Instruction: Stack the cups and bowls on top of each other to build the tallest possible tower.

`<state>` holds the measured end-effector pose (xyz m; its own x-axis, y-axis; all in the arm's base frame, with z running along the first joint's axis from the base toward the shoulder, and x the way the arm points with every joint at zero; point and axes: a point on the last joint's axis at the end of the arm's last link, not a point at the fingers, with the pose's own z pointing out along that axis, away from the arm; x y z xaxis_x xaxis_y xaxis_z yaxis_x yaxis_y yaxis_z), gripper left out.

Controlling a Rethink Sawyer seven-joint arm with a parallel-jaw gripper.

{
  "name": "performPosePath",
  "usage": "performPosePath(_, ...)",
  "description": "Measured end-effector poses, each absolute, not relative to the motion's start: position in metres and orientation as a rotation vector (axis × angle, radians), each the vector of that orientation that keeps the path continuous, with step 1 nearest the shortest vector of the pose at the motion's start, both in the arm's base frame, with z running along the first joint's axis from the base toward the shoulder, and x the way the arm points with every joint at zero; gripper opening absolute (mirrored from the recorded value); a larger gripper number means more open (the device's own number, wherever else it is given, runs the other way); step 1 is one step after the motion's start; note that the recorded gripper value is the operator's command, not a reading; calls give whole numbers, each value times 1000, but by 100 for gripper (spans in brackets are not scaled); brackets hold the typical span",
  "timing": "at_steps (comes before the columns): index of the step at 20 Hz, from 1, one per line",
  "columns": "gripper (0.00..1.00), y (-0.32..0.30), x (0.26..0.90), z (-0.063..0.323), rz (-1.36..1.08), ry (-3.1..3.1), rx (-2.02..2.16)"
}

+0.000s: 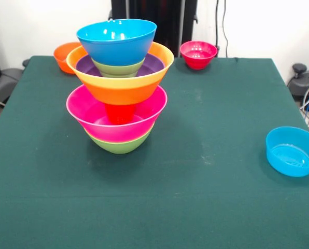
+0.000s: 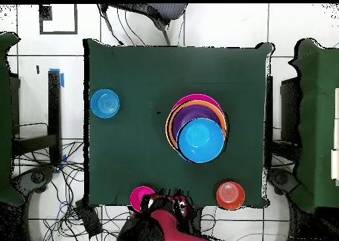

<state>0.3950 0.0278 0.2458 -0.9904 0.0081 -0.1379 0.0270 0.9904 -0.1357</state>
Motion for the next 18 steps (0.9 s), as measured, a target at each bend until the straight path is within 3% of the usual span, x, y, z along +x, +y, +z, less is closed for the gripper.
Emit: performPosePath(18, 100, 72, 327, 110, -274, 2852, -134)
